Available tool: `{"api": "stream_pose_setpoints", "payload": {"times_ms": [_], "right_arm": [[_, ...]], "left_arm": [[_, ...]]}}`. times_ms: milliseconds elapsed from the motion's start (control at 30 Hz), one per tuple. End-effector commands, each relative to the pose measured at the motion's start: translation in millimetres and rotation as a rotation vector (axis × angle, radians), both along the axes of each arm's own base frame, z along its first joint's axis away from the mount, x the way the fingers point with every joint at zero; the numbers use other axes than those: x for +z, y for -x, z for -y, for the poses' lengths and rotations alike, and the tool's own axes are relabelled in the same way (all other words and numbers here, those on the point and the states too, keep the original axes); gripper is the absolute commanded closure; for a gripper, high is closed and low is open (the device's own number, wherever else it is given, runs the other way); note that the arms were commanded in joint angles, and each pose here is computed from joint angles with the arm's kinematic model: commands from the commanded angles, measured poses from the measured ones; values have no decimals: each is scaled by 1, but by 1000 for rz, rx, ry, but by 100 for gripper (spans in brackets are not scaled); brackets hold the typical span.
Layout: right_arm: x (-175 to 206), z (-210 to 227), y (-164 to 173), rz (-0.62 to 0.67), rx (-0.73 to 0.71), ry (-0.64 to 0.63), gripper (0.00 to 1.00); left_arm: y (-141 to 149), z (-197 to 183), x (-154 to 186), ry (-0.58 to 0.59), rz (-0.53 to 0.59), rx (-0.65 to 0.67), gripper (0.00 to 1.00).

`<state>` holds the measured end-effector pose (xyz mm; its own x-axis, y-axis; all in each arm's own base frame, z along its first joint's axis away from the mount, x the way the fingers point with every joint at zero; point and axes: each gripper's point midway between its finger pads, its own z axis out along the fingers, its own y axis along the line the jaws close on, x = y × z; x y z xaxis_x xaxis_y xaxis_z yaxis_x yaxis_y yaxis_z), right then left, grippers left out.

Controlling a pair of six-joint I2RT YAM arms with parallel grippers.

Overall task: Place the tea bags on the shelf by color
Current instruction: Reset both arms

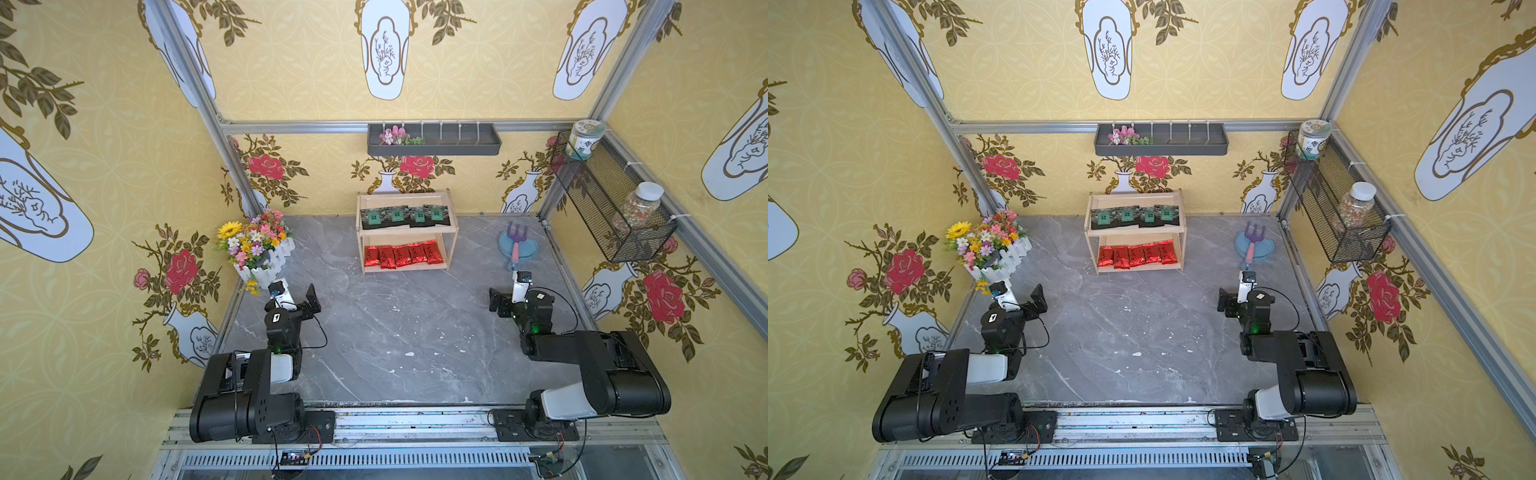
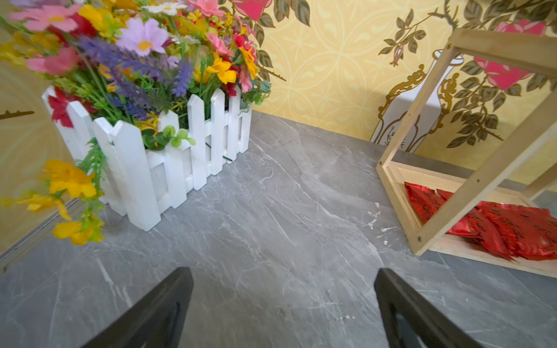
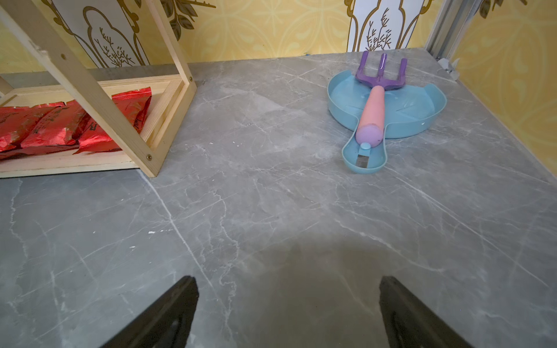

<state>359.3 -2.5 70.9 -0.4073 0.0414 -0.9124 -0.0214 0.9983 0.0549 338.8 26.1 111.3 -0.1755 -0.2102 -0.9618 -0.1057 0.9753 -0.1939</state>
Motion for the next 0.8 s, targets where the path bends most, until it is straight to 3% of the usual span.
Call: {"api": "stream_pose_setpoints", "payload": {"times_ms": [0, 500, 767], "right_arm": [[4, -4, -1, 17, 25, 5, 3], [3, -9, -1, 13, 43, 10, 3], [3, -23, 0, 13, 151, -9, 3]], "left_arm": [[0, 8, 2, 7, 10, -53, 0], [1, 15, 2, 14, 12, -112, 0], [1, 15, 3, 13, 17, -109, 0]]}}
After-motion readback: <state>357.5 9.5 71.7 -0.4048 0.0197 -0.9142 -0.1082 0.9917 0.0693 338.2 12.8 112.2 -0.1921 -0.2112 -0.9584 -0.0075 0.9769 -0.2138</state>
